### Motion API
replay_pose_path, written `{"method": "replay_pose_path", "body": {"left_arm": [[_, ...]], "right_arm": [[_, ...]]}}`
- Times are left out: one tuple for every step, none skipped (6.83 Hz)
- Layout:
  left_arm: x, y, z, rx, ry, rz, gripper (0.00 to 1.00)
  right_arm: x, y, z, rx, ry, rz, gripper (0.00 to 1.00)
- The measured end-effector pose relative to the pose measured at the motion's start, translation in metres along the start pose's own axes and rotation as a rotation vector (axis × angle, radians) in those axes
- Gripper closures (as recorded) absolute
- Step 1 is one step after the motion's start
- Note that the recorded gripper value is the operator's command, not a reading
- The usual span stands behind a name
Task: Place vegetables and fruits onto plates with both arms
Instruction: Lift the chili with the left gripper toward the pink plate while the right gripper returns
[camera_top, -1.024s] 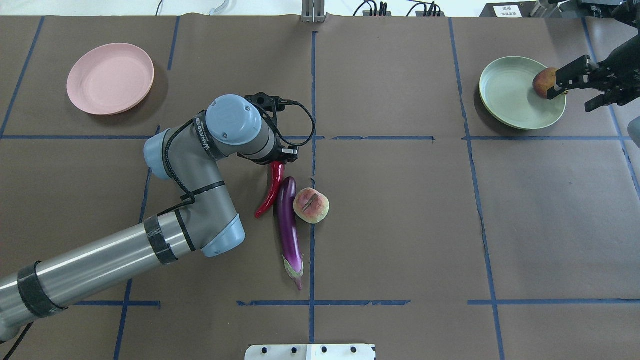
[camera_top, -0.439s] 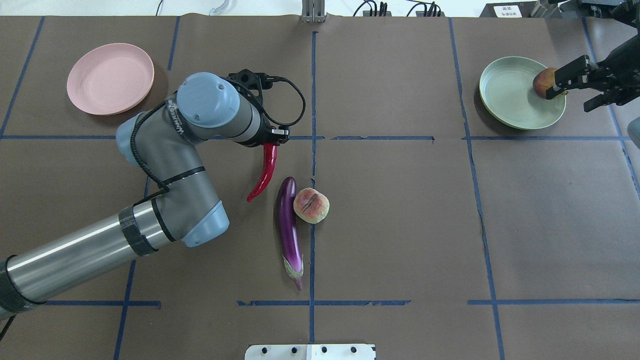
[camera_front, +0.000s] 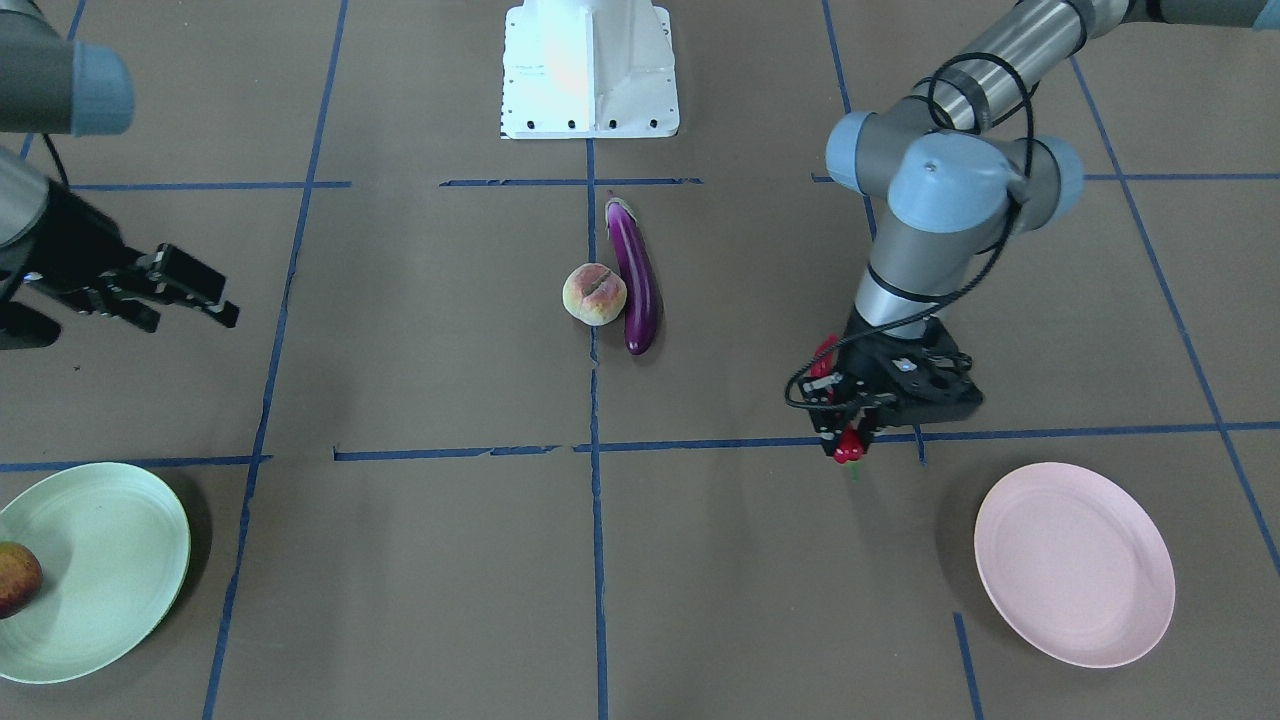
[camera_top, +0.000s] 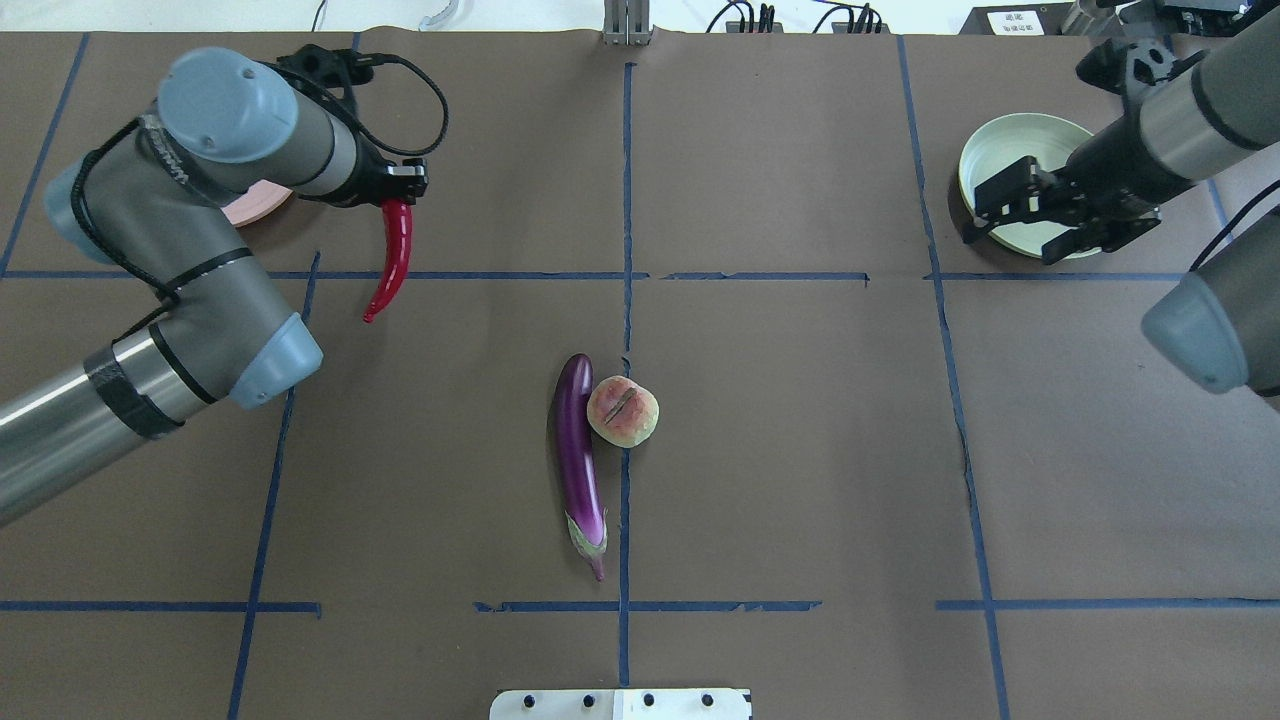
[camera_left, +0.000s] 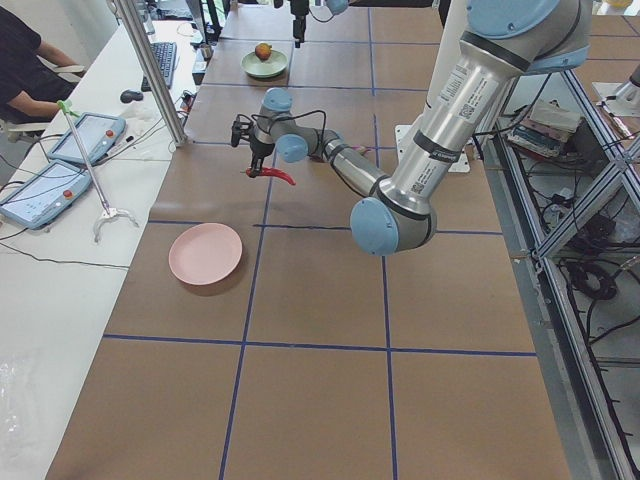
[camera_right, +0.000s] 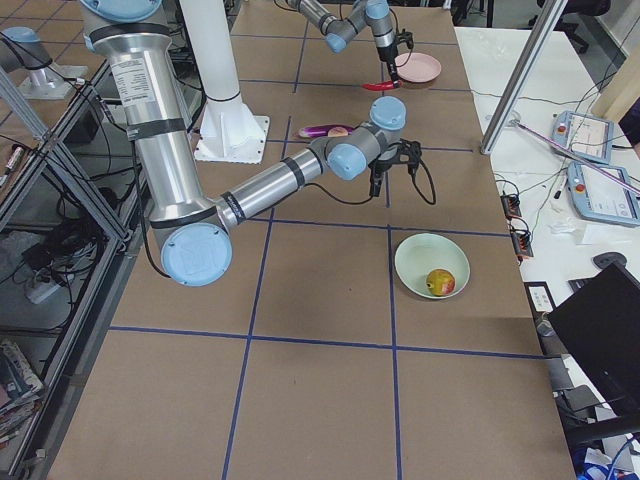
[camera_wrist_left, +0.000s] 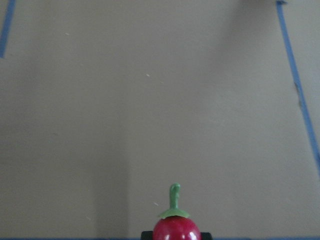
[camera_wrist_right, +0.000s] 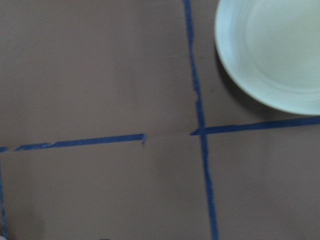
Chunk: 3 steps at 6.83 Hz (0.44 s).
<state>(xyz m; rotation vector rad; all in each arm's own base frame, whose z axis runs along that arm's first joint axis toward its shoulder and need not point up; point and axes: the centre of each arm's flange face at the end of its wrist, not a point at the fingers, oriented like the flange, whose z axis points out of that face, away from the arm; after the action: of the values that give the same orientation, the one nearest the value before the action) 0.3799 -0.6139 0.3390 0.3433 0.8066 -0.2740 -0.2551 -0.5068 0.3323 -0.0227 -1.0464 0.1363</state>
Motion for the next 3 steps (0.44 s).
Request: {"method": "replay_pose_path", "body": {"left_arm": [[-0.047, -0.041, 0.022, 0.01, -0.082, -0.009, 0.97], [-0.084, -0.083, 0.044, 0.009, -0.15, -0.03, 0.95], [-0.11, -0.112, 0.06, 0.004, -0.193, -0.056, 0.81]], "right_arm": [[-0.061, 0.032, 0.018, 0.003, -0.025, 0.042, 0.0], [-0.12, 0.067, 0.043, 0.016, -0.043, 0.078, 0.0], [-0.16, 0.1, 0.066, 0.041, -0.053, 0.098, 0.0]]}}
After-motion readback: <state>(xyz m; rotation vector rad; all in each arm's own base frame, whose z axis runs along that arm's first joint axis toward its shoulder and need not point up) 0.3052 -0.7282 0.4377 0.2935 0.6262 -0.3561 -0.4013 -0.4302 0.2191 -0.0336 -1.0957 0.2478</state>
